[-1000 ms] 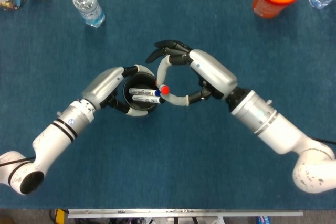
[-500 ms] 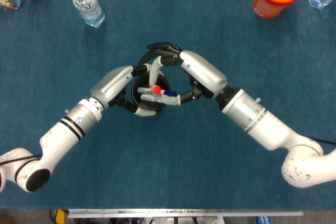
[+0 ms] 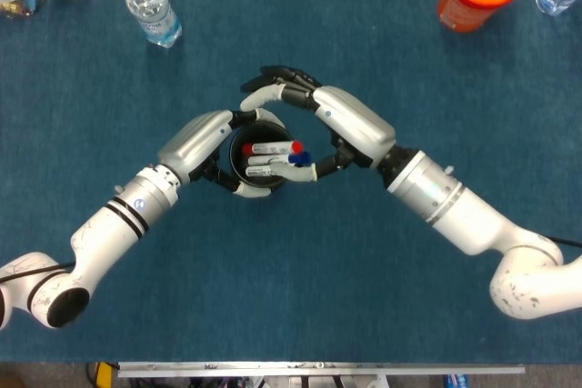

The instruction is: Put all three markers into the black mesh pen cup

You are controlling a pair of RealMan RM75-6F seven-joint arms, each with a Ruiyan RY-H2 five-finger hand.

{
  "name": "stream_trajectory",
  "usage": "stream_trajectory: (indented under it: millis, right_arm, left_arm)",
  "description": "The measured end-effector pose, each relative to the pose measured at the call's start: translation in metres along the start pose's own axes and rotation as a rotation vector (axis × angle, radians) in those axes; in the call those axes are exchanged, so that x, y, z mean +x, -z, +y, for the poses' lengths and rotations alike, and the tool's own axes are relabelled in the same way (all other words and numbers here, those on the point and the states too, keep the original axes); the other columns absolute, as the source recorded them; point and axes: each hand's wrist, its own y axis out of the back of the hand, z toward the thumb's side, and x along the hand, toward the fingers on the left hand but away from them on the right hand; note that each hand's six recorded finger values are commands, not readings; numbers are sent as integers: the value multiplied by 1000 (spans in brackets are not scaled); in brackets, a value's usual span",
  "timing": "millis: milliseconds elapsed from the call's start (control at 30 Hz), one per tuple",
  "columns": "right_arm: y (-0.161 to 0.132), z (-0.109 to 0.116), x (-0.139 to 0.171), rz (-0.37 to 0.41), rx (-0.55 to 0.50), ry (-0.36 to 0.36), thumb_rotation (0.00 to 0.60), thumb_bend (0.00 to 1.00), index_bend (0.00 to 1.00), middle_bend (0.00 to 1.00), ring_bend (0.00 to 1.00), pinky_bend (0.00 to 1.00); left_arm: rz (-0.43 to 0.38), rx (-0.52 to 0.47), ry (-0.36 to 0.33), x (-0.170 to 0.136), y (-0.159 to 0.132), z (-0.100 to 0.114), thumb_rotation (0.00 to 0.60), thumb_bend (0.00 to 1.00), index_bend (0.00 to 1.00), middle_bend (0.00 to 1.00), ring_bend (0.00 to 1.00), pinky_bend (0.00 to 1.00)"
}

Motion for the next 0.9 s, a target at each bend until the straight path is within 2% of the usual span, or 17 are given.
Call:
stream_trajectory:
  millis: [300, 633, 900]
  right_arm:
    - [2, 45, 23, 13, 182, 104, 600, 206, 292, 178, 48, 9]
    - [30, 108, 76, -113, 342, 168, 600, 205, 292, 178, 49, 9]
    - [38, 139, 105, -166, 386, 216, 600, 204, 292, 178, 49, 9]
  left_arm:
    - [27, -4, -28, -2, 15, 3, 600, 109, 296, 335, 328, 233]
    - [78, -27, -59, 1, 42, 1, 600, 109, 296, 335, 309, 230]
    - [88, -29, -54, 3, 53, -6, 600, 109, 296, 335, 285, 221]
